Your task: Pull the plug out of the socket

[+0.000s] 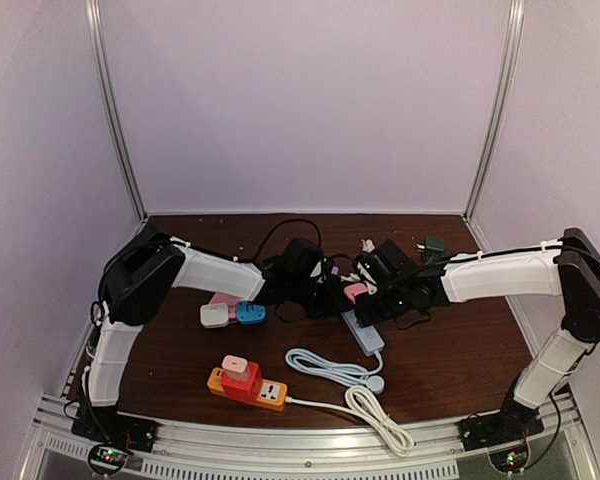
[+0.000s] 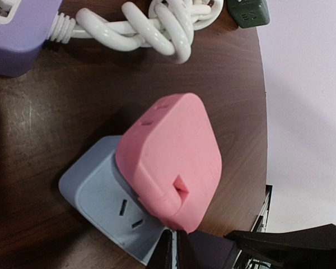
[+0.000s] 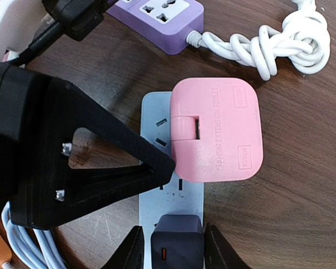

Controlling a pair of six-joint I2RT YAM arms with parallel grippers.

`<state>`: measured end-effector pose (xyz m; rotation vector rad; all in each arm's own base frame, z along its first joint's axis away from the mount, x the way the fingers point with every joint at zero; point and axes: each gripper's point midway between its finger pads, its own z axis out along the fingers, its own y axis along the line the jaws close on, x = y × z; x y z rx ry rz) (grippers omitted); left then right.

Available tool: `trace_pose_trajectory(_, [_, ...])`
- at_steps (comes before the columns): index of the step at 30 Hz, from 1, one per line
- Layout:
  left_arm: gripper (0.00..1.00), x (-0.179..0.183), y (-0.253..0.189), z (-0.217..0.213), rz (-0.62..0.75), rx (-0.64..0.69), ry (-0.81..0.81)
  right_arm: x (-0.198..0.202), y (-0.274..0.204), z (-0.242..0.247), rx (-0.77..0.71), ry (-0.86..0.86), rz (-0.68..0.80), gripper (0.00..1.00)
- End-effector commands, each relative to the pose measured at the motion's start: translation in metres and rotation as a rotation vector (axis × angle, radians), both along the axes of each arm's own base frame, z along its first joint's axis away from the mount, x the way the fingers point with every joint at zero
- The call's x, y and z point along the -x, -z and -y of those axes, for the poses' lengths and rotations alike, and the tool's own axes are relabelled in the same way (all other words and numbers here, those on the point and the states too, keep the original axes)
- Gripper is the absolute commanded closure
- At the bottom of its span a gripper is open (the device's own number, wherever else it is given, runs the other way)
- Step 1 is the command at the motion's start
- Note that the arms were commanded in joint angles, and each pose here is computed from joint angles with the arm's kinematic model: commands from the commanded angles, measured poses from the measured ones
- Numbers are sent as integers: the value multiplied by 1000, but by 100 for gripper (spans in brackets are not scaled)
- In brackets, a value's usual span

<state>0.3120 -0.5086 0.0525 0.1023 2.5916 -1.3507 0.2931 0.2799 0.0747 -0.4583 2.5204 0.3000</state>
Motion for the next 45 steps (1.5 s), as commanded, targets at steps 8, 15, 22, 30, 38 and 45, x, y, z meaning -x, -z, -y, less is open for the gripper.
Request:
trace_pose_trajectory(8, [100, 22, 25, 4, -79, -10, 9, 8, 3, 9, 39, -15, 4, 62])
trace_pose_trajectory(15, [100, 29, 41, -2, -118, -57, 2, 6, 5, 6, 45, -16, 3, 69])
trace_pose_trajectory(22, [100, 31, 53, -11, -143, -123, -11, 4, 5, 2, 40, -25, -1, 75])
trace_pose_trajectory(30, [100, 33, 60, -15, -156, -152, -12, 5, 7, 0, 47, -38, -5, 66])
trace_pose_trajectory(38, [100, 32, 61, -14, -156, -153, -15, 3, 9, -1, 52, -36, -1, 70])
trace_pose_trajectory(45, [100, 37, 77, -25, -188, -233, -35, -2, -5, -6, 30, -25, 34, 83])
